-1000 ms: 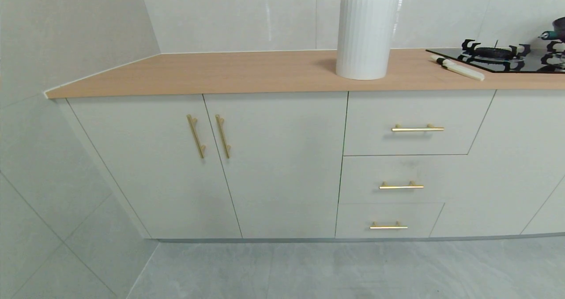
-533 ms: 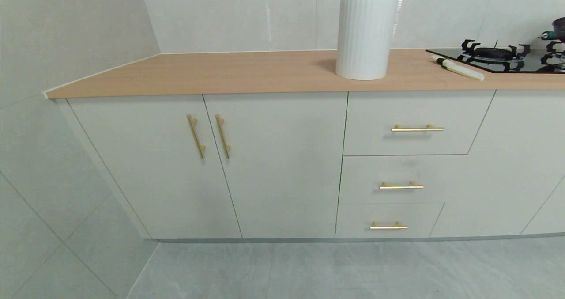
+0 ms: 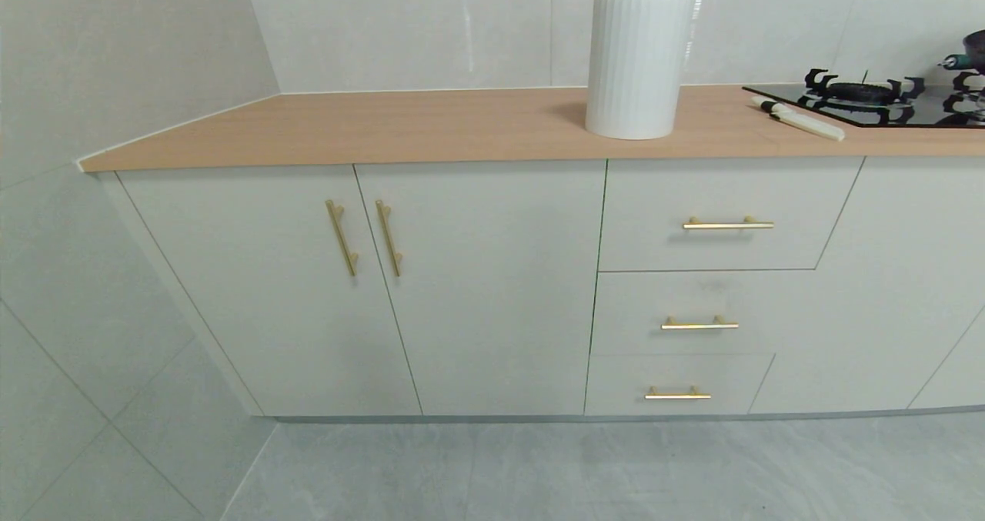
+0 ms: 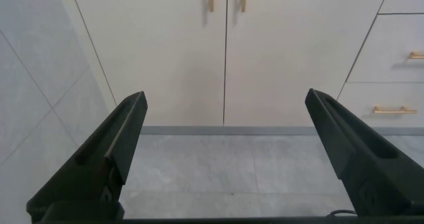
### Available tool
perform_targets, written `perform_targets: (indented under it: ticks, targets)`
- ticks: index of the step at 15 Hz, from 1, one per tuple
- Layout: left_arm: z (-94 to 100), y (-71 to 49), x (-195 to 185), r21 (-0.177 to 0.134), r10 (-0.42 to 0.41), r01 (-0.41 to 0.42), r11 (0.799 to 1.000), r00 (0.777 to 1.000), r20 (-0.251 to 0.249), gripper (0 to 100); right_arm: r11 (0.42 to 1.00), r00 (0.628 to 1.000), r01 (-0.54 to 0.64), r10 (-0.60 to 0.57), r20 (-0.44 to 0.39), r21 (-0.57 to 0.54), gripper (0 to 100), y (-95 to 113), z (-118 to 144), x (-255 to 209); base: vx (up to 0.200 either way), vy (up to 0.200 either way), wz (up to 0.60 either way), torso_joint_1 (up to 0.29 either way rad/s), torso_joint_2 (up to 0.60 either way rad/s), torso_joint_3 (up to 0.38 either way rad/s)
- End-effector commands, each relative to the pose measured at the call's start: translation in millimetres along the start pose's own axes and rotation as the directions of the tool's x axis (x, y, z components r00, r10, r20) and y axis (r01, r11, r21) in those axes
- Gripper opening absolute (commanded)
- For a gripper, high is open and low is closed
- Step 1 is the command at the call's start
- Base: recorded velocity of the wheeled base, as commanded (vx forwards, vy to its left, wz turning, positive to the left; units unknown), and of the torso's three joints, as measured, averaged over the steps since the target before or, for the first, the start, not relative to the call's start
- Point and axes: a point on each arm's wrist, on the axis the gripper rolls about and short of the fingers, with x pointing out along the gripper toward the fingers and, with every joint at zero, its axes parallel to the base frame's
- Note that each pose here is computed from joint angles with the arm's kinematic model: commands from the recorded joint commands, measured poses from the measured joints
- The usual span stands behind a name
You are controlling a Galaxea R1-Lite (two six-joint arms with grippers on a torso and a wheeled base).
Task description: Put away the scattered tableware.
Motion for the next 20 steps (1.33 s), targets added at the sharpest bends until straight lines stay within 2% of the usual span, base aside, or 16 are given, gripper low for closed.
perform_targets:
  ticks: [1,5,6,8,9,11,13,20]
  targets:
    - [0.1,0.0,0.0,0.000,0.000,0.000,1.000,1.000,0.001,100,0.999,0.998,-0.052,0.052,-0.023,-0.001,100,1.2,-3.4,0.7,0.000,0.000,0.00,0.000,0.00,0.000]
    - [-0.4,-0.1,0.1,0.006,-0.004,0.004,1.000,1.000,-0.001,100,0.997,0.997,-0.074,0.074,-0.013,-0.011,100,1.7,-2.3,0.7,0.000,0.000,0.00,0.000,0.00,0.000]
    - [-0.5,0.0,0.1,0.032,0.000,0.000,0.999,1.000,-0.002,100,0.997,0.997,-0.071,0.071,-0.013,0.013,100,1.6,-2.3,0.7,0.000,0.000,0.00,0.000,0.00,0.000]
    - [0.1,-0.2,0.0,0.013,-0.009,0.009,1.000,1.000,0.001,100,0.997,0.997,-0.071,0.071,-0.013,0.015,100,1.6,-2.3,0.7,0.000,0.000,0.00,0.000,0.00,0.000]
    - [-0.5,-0.3,0.1,0.023,-0.015,0.015,1.000,1.000,-0.002,100,0.998,0.998,-0.069,0.069,-0.013,0.015,100,1.6,-2.3,0.7,0.000,0.000,0.00,0.000,0.00,0.000]
    - [-0.1,-0.3,0.0,0.021,-0.015,0.015,1.000,1.000,-0.001,100,0.998,0.998,-0.069,0.069,-0.013,0.013,100,1.6,-2.3,0.7,0.000,0.000,0.00,0.000,0.00,0.000]
    - [-0.1,-0.3,0.0,0.010,-0.015,0.015,1.000,1.000,-0.001,100,0.997,0.997,-0.071,0.071,-0.013,0.013,100,1.6,-2.3,0.7,0.200,0.000,0.00,0.005,0.00,0.005]
    - [-0.1,-0.3,0.0,0.009,-0.015,0.015,1.000,1.000,-0.001,100,0.997,0.997,-0.071,0.071,-0.013,0.013,100,1.6,-2.3,0.7,0.200,0.000,0.00,0.000,0.00,0.003]
